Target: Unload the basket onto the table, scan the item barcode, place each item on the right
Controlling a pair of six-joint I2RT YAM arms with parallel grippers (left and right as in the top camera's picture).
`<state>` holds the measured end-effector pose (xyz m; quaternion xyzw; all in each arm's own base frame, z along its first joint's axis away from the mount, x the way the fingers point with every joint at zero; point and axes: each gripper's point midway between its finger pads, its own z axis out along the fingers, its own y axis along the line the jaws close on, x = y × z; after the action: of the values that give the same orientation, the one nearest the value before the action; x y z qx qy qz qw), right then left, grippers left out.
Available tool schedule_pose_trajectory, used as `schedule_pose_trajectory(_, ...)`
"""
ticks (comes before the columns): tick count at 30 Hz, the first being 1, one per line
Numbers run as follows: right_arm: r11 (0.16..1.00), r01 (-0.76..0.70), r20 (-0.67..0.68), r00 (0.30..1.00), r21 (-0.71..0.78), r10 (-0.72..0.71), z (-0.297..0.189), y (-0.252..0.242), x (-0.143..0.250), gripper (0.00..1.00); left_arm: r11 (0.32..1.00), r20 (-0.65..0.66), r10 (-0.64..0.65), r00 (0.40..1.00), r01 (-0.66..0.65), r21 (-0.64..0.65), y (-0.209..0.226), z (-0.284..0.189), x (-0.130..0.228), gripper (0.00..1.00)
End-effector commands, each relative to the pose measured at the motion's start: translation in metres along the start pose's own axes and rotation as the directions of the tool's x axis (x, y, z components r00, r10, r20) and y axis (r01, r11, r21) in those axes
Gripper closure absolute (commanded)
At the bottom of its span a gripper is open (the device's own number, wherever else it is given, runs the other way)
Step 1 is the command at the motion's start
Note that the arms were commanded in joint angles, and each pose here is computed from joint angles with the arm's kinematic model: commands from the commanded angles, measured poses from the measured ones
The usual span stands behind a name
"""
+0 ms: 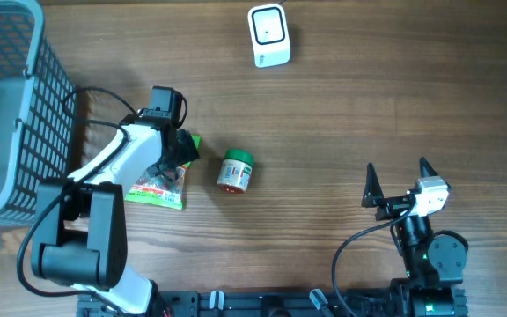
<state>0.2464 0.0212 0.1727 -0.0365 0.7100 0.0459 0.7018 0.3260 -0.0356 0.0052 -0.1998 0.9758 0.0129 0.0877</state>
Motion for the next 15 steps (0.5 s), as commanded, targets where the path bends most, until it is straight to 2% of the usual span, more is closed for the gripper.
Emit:
schedule_pose_trajectory(1,1.0,0.01,0.007,1.0,-0.002,-0.01,0.0,0.001,-0.001,0.0,1.0,0.053,0.021,0.998,-0.022,0.009,-0.001,-0.025,-0.016,0.18)
schedule_pose_trajectory(6,1.0,0.01,0.007,1.0,-0.002,-0.01,0.0,0.001,-0.001,0.0,0.996,0.185,-0.005,0.983,-0.011,0.086,-0.012,-0.082,-0.047,0.0)
schedule_pose_trajectory(10,1.0,0.011,0.007,1.0,-0.002,-0.011,0.0,0.001,-0.001,0.0,0.993,0.239,-0.06,0.969,0.034,0.112,-0.001,-0.108,-0.06,0.0)
schedule_pose_trajectory(15,1.0,0.01,0.007,1.0,-0.002,-0.01,0.0,0.001,-0.001,0.0,0.982,0.161,-0.186,0.969,0.179,0.06,0.044,-0.095,-0.057,0.1)
